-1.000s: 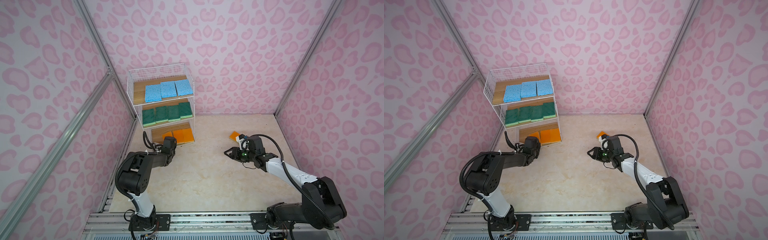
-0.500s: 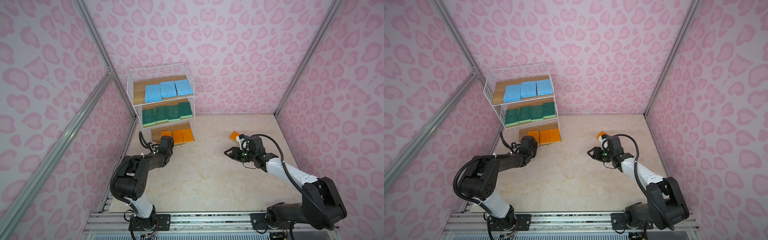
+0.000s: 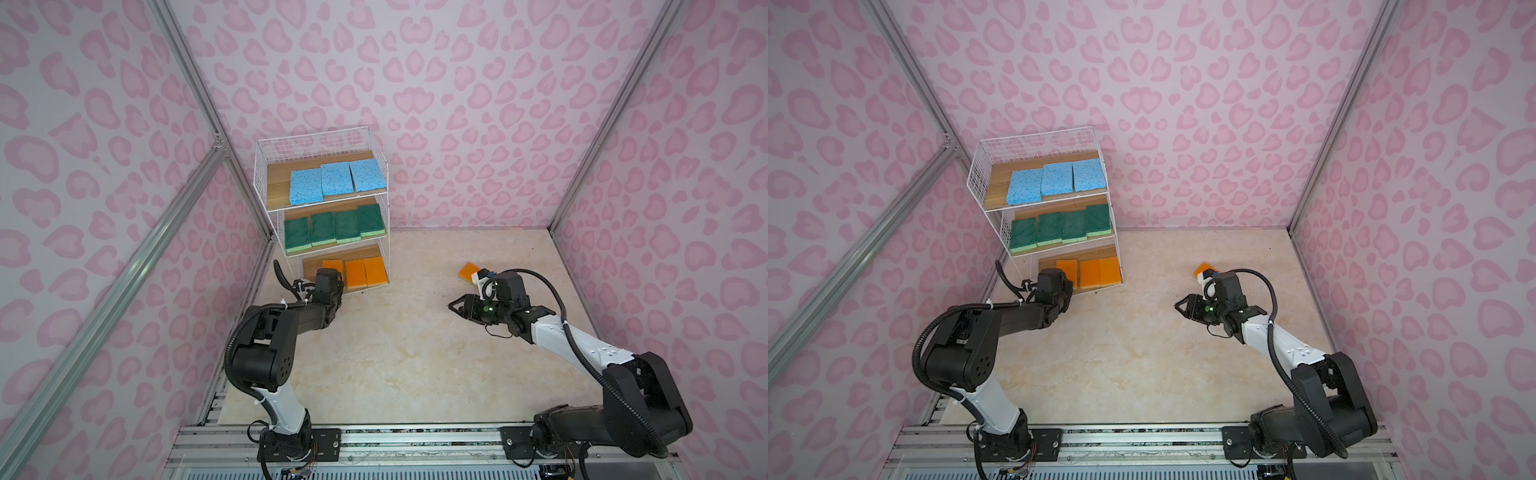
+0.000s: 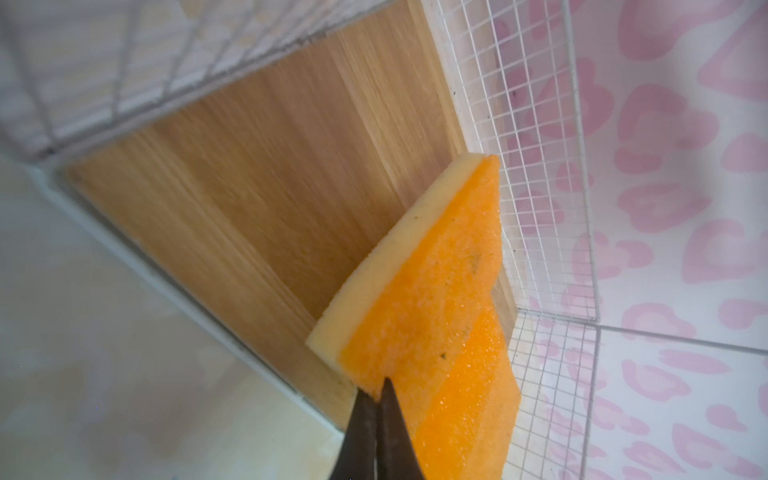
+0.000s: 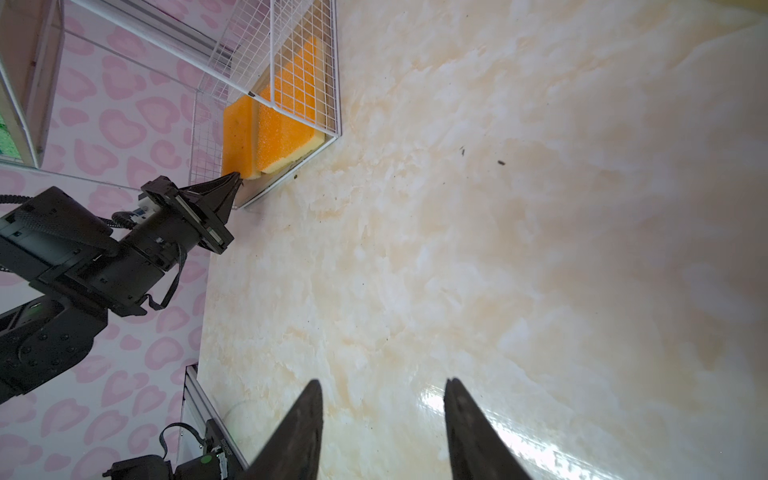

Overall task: Place and organize the cleaning sponges onto the shelf
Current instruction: 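Push the orange sponge deeper onto the bottom shelf with the left gripper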

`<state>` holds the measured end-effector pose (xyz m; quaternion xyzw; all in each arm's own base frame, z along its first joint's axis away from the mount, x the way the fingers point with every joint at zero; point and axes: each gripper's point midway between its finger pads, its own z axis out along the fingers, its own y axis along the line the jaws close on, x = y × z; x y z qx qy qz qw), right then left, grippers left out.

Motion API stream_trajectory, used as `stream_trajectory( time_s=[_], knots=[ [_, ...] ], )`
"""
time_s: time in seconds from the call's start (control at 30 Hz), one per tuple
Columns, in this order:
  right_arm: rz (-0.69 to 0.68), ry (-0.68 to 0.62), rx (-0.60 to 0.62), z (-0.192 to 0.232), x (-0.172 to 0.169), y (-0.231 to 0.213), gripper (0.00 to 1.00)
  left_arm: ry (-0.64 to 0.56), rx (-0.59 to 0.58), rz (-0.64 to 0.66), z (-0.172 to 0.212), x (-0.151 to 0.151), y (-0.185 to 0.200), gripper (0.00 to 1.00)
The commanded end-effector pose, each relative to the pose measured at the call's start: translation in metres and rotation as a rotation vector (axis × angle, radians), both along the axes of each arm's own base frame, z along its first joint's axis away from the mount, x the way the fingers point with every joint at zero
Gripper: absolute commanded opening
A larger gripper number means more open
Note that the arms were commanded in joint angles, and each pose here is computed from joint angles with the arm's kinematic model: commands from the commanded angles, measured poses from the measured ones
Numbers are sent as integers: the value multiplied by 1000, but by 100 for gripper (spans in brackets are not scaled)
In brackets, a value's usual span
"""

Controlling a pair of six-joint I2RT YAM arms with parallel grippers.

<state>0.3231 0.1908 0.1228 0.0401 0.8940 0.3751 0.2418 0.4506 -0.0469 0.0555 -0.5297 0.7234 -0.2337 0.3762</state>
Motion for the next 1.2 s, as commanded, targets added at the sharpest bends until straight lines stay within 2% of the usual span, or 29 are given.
stream_trajectory(
  time_s=[0.0, 0.43, 0.73, 0.87, 1.03, 1.07, 1.13, 1.17],
  knots=[
    [3, 3, -14, -3, -1, -1, 49, -36, 3, -35, 6, 11, -5, 3],
    [3, 1, -13, -3, 0, -1, 48, -2, -33, -67, -10, 10, -12, 3],
    [-2, 5, -14, -5, -1, -2, 49, -13, -22, -88, -2, 3, -16, 21],
    [-1, 1, -14, -3, 0, -2, 49, 10, -27, -99, -5, -2, -19, 35],
    [-3, 3, -18, -4, -1, -2, 49, 25, -23, -91, -6, -11, -17, 59],
    [-3, 4, -19, -5, -2, -3, 49, 26, -24, -87, -5, -13, -16, 64],
    [-6, 2, -23, -5, -1, -3, 50, 33, -17, -80, -5, -18, -14, 85],
    [-8, 2, -24, -5, -1, -3, 49, 33, -13, -77, -5, -20, -14, 88]
  ],
)
